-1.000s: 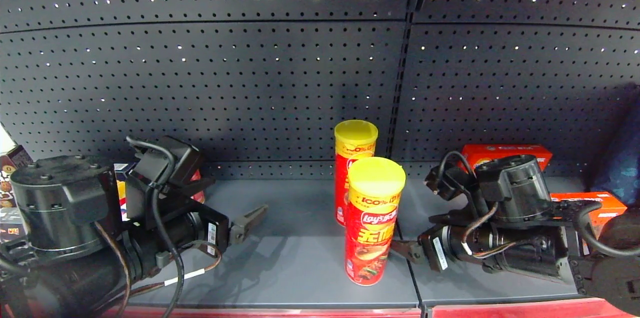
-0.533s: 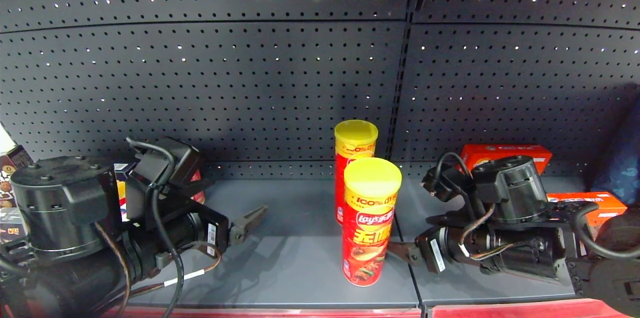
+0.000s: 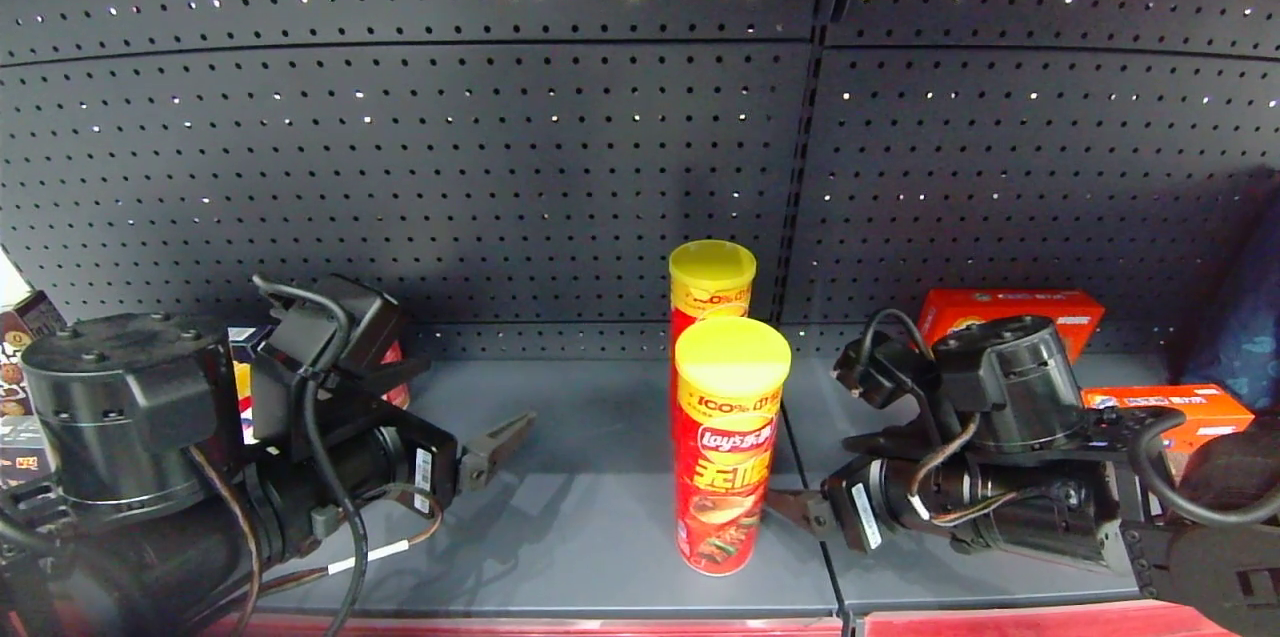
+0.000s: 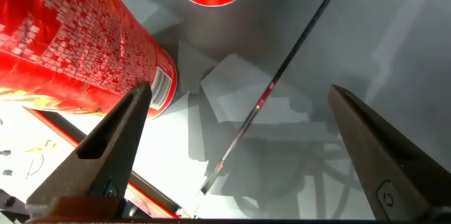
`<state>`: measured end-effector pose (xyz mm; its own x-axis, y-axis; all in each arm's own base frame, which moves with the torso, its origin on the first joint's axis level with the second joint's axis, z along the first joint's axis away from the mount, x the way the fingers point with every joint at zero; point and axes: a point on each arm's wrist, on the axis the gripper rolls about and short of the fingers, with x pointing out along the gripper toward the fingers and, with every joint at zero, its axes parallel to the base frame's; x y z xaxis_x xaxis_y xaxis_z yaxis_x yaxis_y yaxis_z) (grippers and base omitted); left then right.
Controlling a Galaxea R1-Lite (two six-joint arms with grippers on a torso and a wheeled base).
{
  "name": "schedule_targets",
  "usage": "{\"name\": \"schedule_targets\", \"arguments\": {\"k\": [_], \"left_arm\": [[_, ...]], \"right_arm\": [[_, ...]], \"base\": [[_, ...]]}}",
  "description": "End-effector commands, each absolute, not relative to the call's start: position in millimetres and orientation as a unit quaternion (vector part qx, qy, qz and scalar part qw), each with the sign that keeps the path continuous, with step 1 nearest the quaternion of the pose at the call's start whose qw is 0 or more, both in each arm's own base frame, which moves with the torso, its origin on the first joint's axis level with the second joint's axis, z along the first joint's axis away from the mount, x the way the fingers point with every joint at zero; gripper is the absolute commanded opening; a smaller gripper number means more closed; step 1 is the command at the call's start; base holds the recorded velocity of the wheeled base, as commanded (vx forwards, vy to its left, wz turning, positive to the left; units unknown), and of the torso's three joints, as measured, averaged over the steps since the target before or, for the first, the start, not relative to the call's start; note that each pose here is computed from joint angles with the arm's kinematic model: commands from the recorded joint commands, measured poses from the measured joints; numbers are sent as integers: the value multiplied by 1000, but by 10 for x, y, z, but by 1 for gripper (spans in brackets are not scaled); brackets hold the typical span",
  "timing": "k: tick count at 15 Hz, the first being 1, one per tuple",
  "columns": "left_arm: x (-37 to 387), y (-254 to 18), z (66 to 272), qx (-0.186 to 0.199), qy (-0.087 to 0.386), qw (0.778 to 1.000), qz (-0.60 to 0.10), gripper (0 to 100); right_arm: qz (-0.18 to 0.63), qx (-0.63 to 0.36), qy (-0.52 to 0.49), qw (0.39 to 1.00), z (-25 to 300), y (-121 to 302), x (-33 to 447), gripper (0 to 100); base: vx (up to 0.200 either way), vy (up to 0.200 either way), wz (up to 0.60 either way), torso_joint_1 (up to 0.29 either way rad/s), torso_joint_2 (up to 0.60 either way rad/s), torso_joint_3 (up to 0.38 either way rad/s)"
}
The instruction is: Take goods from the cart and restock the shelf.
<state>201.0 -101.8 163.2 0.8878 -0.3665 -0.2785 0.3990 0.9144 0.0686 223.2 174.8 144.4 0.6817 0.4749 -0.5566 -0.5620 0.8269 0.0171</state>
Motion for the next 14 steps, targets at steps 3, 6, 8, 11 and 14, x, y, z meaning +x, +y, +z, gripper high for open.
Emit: {"name": "schedule_targets", "arguments": {"k": [3, 6, 8, 11, 14], "left_arm": [[2002, -1014, 1609, 63, 135, 969, -197, 100], [1988, -1007, 1589, 65, 138, 968, -197, 100], [1992, -1009, 1589, 66, 138, 968, -198, 100], [2000, -1013, 1606, 65, 134, 969, -198, 100], [1983, -1005, 1603, 65, 135, 969, -198, 100]], "right_arm": [[286, -79, 282, 912, 1425, 1777, 2245, 100], [285, -79, 284, 912, 1414, 1769, 2236, 100], [279, -76, 281, 915, 1445, 1702, 2201, 100], [266, -65, 271, 923, 1528, 1498, 2135, 100], [262, -57, 262, 927, 1582, 1439, 2124, 100]], "base": [[0, 0, 0, 0, 0, 0], [0, 0, 0, 0, 0, 0], [0, 0, 0, 0, 0, 0], [0, 0, 0, 0, 0, 0], [0, 0, 0, 0, 0, 0]]}}
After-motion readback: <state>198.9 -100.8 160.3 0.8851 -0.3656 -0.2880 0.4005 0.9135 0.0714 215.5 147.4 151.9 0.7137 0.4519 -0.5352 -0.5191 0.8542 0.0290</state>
